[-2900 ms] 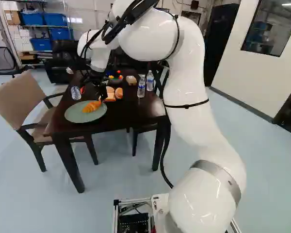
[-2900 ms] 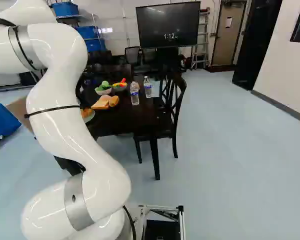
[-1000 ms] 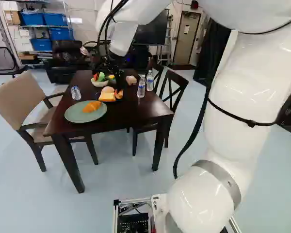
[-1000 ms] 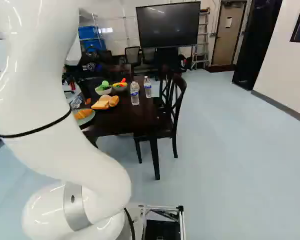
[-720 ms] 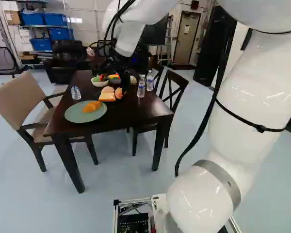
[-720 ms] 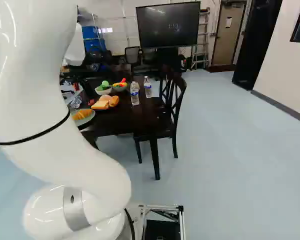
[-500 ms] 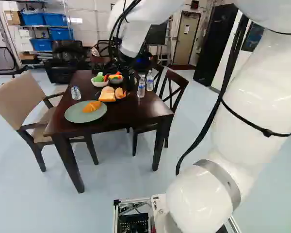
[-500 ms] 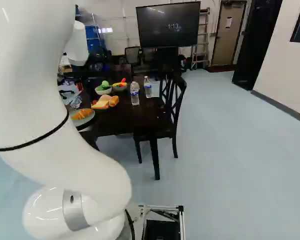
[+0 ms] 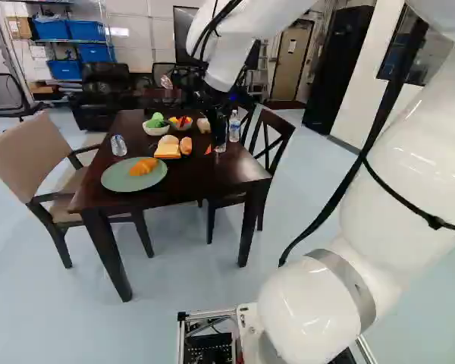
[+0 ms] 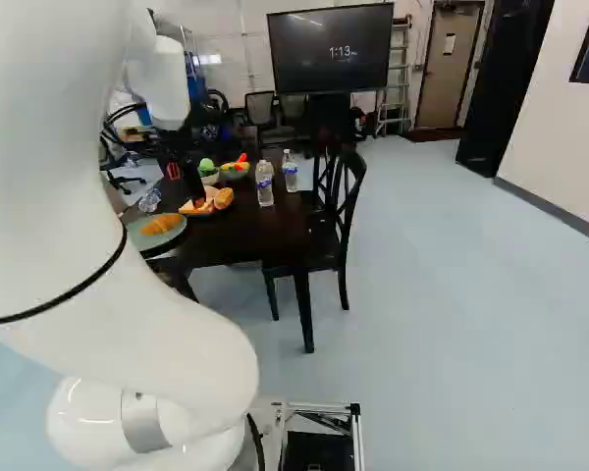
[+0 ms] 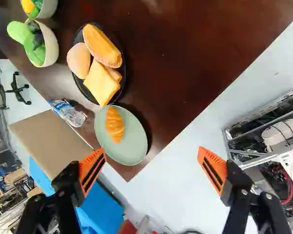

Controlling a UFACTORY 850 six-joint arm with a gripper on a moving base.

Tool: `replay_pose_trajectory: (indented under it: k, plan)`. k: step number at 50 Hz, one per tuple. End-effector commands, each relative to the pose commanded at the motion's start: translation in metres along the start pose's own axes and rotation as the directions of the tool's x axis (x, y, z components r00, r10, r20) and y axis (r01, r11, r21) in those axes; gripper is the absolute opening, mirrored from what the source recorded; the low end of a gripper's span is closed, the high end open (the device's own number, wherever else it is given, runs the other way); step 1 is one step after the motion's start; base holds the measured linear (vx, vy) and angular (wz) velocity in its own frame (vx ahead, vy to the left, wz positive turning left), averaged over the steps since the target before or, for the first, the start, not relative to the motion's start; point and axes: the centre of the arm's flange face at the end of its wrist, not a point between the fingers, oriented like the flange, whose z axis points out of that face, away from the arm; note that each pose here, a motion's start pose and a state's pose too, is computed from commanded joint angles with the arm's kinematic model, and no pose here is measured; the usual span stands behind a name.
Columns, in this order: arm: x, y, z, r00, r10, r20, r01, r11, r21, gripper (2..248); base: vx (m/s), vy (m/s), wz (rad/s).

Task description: Move the croissant to the empty plate

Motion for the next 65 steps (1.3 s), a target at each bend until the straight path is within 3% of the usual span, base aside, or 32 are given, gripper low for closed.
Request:
replay_pose_trajectory:
  k: [39, 65]
  plan:
    - [0.039, 0.057, -0.025, 0.988, 0.138, -0.064, -0.137, 0.99, 0.01, 247, 0.0, 0.0, 0.0]
    - [0.041, 0.062, -0.021, 0.989, 0.124, -0.083, -0.123, 0.992, 0.017, 247, 0.0, 0.0, 0.0]
